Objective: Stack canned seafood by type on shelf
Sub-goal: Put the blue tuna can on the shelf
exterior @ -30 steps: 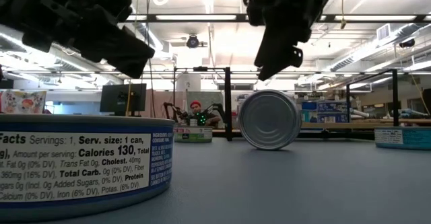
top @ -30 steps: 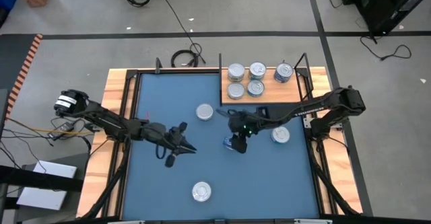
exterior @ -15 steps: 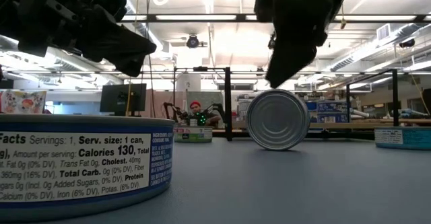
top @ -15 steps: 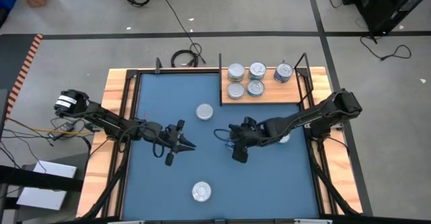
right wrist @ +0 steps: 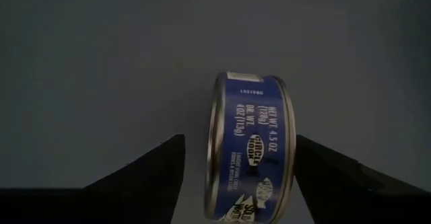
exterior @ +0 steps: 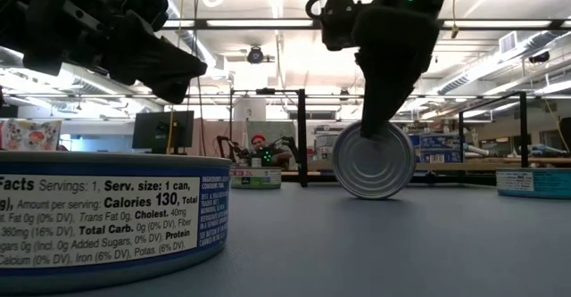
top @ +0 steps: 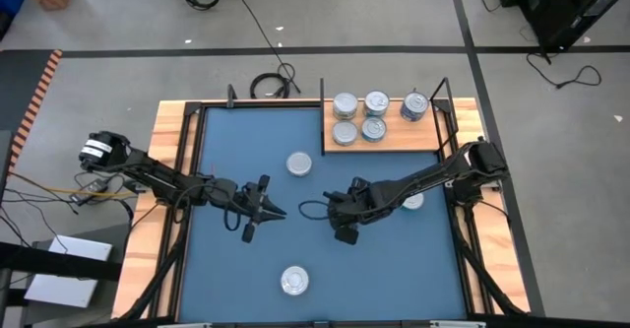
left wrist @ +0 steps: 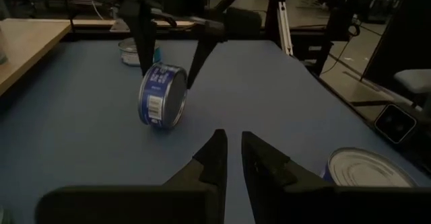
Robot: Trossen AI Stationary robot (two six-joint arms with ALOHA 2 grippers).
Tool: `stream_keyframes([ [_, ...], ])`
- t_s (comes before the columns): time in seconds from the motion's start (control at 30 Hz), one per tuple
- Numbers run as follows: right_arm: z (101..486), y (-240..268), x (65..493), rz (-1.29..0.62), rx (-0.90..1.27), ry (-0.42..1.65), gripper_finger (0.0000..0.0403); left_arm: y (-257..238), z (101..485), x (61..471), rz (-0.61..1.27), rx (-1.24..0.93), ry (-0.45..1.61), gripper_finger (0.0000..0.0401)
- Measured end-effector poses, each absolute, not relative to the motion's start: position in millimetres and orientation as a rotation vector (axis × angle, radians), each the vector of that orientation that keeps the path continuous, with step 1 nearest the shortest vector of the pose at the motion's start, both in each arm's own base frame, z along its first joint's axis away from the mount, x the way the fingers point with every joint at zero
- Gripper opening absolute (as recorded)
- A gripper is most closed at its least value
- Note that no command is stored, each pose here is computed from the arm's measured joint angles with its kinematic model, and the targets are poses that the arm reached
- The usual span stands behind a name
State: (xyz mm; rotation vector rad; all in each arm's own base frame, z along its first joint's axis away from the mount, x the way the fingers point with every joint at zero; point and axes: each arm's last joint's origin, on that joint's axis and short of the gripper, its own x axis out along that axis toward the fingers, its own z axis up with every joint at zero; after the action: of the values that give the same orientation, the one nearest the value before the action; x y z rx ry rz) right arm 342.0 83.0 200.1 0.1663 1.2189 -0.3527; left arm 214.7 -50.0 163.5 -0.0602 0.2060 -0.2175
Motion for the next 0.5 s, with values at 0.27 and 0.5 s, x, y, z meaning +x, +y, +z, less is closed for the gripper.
stream_keyframes([
  [0.27,202.6,79.0,340.1,-0.354,0.186,1.236,0.0187,-50.0,162.8,214.6,-0.217,-0.059,0.213,0.005],
  [0.5,203.1,75.5,340.6,-0.329,0.196,1.252,0.0145,-49.9,162.8,214.6,-0.217,-0.059,0.213,0.005],
])
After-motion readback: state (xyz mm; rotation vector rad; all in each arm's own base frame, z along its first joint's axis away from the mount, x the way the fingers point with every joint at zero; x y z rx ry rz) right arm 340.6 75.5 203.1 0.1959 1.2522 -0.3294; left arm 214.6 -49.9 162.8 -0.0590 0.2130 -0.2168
